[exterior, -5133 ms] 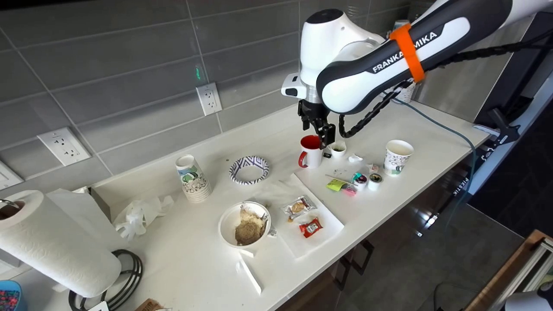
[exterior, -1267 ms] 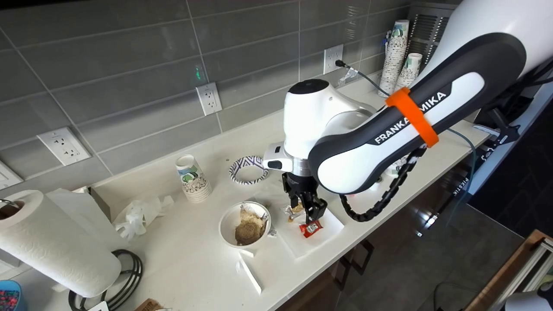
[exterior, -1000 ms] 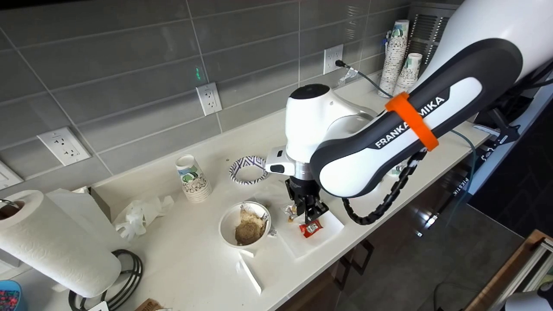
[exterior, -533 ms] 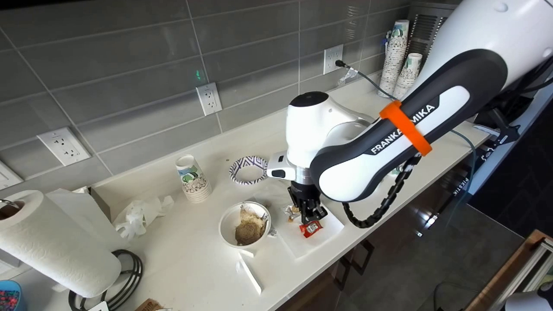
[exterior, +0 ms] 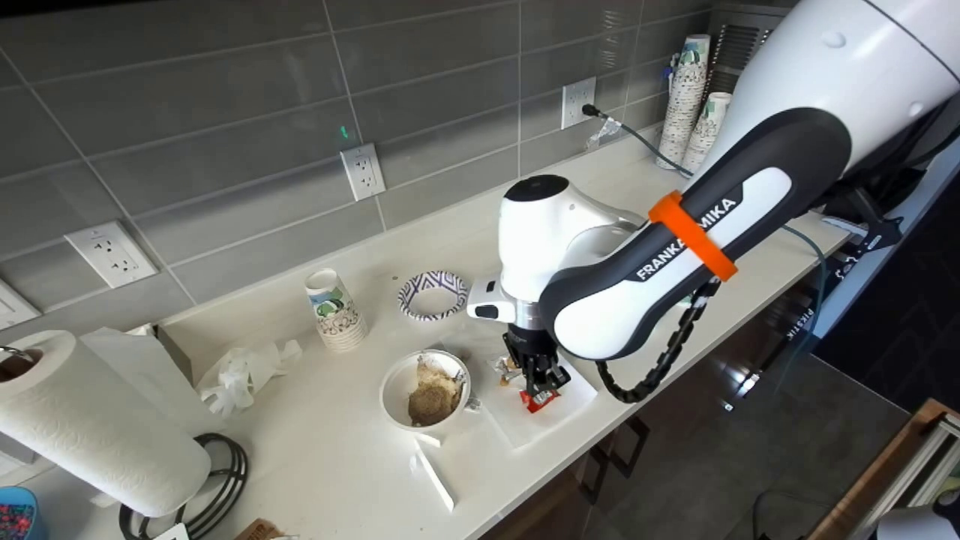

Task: Press down the sachet

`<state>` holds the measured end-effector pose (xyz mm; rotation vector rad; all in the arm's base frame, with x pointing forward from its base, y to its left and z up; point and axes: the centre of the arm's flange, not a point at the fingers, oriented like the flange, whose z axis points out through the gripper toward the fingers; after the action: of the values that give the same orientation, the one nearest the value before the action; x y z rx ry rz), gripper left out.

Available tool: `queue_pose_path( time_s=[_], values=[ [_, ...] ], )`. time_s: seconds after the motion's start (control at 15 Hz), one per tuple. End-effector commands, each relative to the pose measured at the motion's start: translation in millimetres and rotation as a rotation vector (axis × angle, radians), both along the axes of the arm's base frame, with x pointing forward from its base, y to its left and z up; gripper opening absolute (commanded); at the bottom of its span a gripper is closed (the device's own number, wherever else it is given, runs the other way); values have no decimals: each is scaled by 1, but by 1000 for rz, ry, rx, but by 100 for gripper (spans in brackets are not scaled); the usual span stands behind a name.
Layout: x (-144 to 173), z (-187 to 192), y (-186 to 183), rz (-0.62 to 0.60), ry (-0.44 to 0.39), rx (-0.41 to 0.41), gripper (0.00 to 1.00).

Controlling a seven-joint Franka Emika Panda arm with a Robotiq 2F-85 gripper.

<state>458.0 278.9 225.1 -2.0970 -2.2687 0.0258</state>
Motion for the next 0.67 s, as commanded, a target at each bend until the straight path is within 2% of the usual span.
queue_pose_path(
  time_s=[0.0,0.6],
  values=[
    [5,-19,3,-29,-34,2,0],
    [4,-33,0,-81,-34,-34,0]
  ],
)
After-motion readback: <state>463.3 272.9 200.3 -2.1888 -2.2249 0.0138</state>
